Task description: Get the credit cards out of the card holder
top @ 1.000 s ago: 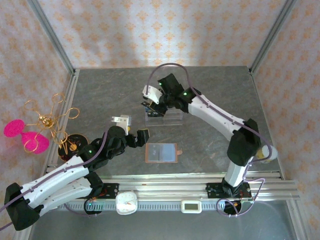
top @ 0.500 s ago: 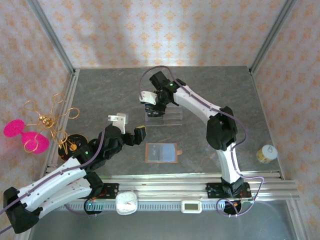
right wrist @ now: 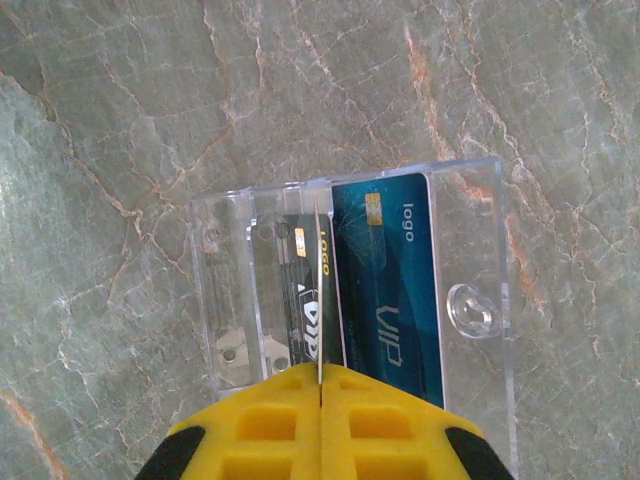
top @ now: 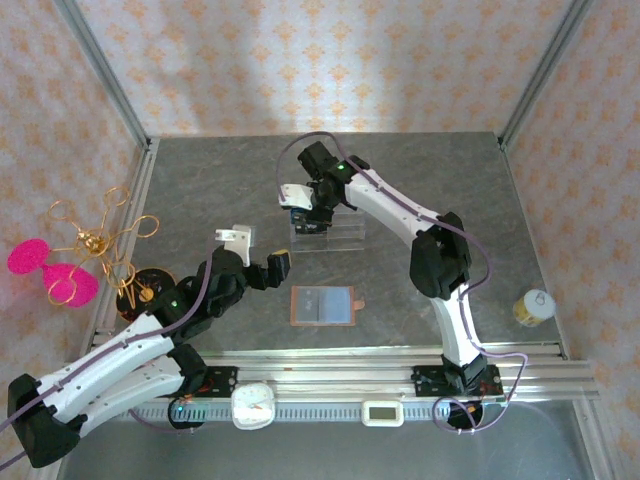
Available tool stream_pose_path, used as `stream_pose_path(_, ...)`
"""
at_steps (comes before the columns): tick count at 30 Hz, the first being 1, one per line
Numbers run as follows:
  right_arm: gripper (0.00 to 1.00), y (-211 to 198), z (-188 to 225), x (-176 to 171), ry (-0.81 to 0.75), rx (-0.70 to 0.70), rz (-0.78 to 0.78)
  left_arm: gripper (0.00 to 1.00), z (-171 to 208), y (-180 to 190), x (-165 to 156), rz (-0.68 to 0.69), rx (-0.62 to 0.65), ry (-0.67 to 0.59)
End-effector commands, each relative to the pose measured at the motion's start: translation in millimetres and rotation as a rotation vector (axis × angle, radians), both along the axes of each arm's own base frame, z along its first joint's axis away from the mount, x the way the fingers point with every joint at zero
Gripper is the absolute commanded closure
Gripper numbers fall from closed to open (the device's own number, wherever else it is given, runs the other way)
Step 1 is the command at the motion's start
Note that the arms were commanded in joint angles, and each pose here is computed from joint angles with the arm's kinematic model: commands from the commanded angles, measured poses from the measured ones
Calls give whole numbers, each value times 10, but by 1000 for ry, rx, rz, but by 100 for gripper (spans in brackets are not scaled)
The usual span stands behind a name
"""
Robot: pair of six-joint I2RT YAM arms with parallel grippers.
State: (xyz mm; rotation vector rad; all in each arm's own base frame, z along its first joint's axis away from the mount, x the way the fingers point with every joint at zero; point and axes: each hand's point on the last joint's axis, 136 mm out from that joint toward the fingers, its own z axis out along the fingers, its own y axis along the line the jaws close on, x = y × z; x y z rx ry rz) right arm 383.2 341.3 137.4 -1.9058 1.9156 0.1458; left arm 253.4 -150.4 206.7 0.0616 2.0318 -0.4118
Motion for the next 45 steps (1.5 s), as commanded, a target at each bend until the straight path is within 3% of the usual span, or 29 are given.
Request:
stream_pose_path(1, 100, -132, -123, -24, 19, -63, 13, 1, 32, 20, 35, 6, 12, -18)
stream_pose_path(30, 100, -46, -516, -59, 70, -65, 47, 1, -72, -3, 76, 1, 3, 11)
stream_pose_path(45, 100, 106, -269, 36, 36, 12, 31, 1, -86, -15, 75, -6, -4, 14)
